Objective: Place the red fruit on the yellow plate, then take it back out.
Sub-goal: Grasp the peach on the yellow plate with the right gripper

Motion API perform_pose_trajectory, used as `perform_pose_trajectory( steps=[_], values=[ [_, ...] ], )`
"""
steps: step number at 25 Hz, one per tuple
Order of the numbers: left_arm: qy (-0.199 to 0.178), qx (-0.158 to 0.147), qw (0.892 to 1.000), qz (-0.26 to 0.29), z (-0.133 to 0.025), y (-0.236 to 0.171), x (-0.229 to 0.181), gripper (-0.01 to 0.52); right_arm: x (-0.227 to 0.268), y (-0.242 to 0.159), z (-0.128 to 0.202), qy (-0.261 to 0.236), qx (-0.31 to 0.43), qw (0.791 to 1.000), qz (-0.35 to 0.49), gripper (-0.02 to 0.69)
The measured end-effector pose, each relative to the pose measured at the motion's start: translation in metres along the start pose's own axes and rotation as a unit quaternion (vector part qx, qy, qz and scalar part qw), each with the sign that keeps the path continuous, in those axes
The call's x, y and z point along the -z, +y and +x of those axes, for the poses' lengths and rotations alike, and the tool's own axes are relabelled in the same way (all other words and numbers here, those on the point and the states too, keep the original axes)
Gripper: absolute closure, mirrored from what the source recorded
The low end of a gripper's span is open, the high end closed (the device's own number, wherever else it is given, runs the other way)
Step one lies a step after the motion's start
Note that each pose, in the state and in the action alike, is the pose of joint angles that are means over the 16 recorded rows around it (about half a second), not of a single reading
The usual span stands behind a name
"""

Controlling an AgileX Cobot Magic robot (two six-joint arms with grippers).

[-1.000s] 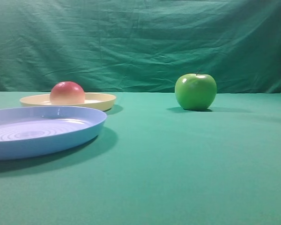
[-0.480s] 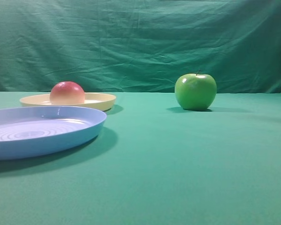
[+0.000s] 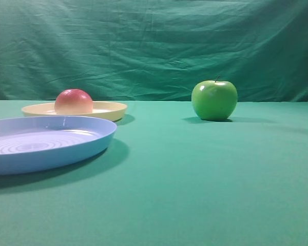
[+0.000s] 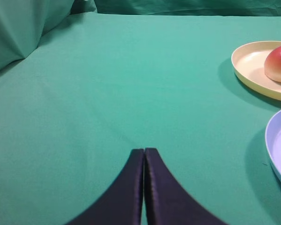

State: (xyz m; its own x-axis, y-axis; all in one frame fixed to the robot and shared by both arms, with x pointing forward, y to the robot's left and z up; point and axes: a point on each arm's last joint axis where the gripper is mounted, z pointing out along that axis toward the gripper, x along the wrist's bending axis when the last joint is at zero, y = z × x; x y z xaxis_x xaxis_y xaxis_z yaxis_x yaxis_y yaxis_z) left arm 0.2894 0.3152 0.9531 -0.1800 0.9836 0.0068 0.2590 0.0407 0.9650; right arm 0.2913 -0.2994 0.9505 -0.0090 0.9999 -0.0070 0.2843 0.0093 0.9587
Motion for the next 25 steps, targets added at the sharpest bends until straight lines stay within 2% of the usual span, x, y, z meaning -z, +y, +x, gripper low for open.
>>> perform_pose_trajectory(
  steps=[6, 13, 25],
  values=[
    [0.0, 0.0, 1.0, 0.0, 0.0, 0.0, 0.0, 0.514, 0.006, 0.024, 0.002, 0.019, -0.015, 0.999, -0.028, 0.665],
    [0.0, 0.0, 1.0, 0.0, 0.0, 0.0, 0.0, 0.514, 0.014, 0.077, 0.008, 0.062, -0.005, 0.997, -0.046, 0.665],
    [0.0, 0.0, 1.0, 0.0, 0.0, 0.0, 0.0, 0.514, -0.008, 0.167, 0.036, 0.154, 0.07, 0.985, 0.017, 0.665]
  ],
)
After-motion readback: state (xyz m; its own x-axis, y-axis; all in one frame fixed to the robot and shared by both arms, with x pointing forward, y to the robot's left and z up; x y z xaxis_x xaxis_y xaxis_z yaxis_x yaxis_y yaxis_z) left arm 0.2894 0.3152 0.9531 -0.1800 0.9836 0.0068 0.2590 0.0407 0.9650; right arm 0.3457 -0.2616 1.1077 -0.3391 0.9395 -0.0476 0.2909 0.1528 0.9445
